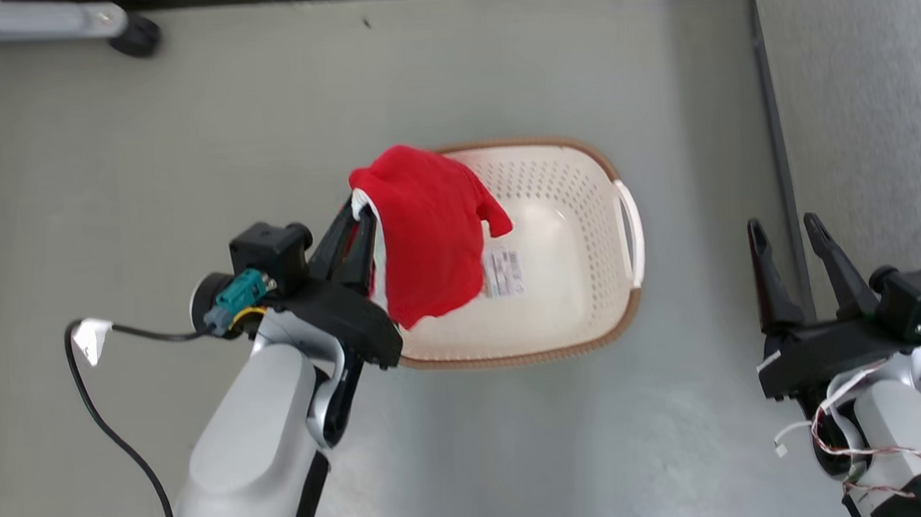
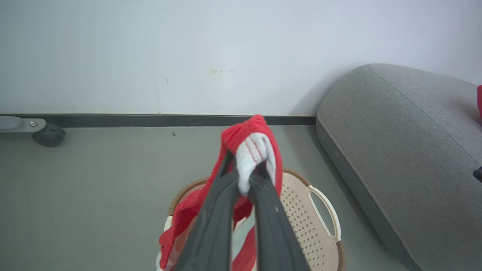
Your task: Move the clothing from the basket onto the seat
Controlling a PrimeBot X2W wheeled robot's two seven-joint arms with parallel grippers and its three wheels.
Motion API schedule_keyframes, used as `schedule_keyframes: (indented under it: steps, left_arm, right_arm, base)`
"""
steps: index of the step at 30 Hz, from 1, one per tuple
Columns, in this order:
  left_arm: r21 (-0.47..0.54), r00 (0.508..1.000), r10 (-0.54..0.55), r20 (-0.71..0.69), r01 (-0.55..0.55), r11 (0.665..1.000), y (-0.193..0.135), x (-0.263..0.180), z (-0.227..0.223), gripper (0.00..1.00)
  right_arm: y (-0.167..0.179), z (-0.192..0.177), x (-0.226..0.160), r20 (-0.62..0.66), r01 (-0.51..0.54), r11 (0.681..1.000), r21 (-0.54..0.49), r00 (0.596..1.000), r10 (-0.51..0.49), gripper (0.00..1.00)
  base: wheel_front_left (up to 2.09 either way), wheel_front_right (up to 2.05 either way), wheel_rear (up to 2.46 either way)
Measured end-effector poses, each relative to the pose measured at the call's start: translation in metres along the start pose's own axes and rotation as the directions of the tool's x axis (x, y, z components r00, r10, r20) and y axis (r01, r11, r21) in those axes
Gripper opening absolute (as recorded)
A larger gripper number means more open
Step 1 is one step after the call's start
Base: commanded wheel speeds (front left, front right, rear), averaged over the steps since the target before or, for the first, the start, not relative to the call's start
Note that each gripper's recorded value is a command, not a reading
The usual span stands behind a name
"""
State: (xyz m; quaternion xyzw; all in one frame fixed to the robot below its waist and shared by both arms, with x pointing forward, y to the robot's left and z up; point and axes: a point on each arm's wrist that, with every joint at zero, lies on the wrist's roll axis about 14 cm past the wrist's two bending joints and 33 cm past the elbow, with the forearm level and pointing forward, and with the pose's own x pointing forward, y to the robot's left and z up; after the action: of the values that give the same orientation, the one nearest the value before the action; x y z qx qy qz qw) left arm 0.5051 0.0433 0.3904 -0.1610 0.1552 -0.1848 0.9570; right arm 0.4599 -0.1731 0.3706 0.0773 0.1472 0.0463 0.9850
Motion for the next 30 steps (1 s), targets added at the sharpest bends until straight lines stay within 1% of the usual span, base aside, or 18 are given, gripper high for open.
schedule_keyframes:
  steps: [5,10,18,26,30]
  left_arm:
    - [-0.003,0.998,0.024,0.064,-0.024,1.000,0.000,-0.026,0.023,0.00]
    - [-0.017,0.991,0.060,0.121,-0.058,0.998,0.000,-0.053,0.040,0.00]
    - [-0.029,0.974,0.121,0.190,-0.118,0.993,0.003,-0.097,0.056,0.00]
    - [-0.032,0.945,0.188,0.269,-0.186,0.982,0.011,-0.144,0.070,0.00]
    - [-0.035,0.925,0.208,0.319,-0.207,0.978,0.013,-0.164,0.079,0.00]
  right_arm:
    - [0.017,0.012,-0.010,0.028,-0.041,0.999,-0.001,0.999,0.041,1.00]
    - [0.030,0.014,-0.026,0.035,-0.066,0.998,0.003,0.997,0.066,1.00]
    - [0.051,0.029,-0.049,0.078,-0.112,0.994,0.003,0.991,0.112,1.00]
    - [0.058,0.028,-0.081,0.088,-0.131,0.991,-0.017,0.987,0.132,1.00]
    - [0.064,0.036,-0.091,0.118,-0.150,0.988,-0.038,0.981,0.153,1.00]
  base:
    - [0.00,0.00,0.00]
    - [0.00,0.00,0.00]
    - [0.00,0.00,0.00]
    - [0.00,0.00,0.00]
    - [0.00,0.00,0.00]
